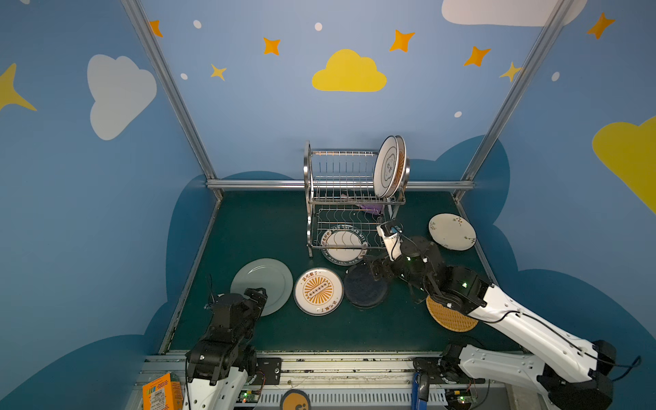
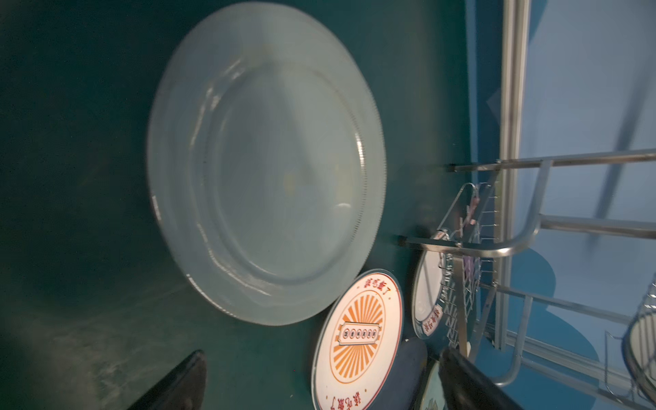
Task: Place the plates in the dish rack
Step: 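Reach left gripper to pale green plate edge while right gripper lowers toward navy plate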
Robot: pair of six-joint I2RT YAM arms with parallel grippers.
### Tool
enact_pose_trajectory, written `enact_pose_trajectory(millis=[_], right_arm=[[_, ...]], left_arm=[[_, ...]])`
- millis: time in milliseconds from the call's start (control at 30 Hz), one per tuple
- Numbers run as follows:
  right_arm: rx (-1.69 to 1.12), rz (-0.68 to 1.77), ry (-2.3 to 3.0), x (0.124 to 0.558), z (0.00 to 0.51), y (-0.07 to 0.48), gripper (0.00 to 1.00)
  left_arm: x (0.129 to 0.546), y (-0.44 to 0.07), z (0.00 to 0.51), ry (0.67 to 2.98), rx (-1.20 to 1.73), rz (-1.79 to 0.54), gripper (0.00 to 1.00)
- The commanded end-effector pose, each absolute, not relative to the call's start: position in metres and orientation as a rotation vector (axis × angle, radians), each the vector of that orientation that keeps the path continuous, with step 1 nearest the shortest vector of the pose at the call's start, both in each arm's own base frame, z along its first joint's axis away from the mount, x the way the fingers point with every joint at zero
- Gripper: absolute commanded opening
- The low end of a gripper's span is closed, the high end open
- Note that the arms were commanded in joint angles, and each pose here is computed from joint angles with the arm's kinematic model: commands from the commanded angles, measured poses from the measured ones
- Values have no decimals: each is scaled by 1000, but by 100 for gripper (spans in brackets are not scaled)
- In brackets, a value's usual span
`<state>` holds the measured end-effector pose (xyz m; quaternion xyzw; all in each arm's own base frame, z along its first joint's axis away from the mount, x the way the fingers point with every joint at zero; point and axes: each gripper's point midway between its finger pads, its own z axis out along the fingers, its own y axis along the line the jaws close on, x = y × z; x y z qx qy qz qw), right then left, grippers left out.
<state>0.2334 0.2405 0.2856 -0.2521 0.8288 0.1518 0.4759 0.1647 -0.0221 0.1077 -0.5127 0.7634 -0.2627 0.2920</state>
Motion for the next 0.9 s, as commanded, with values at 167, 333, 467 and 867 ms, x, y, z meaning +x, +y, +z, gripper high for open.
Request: enact_pose_trajectory(millis=[167, 333, 467, 867], right_arm=[[-619, 504, 2030, 220, 270, 250, 92], [-640, 532, 2038, 216, 265, 253, 92], [-649, 551, 2052, 215, 260, 256, 92], [-659, 582, 2095, 211, 246, 260, 92]], left_arm=[[163, -12, 72, 1958, -1521, -669, 100], [177, -17, 61, 1932, -1515, -727, 100], [184, -21, 49, 1911, -1528, -766, 100], [212, -14, 31, 1775, -1522, -827, 99]])
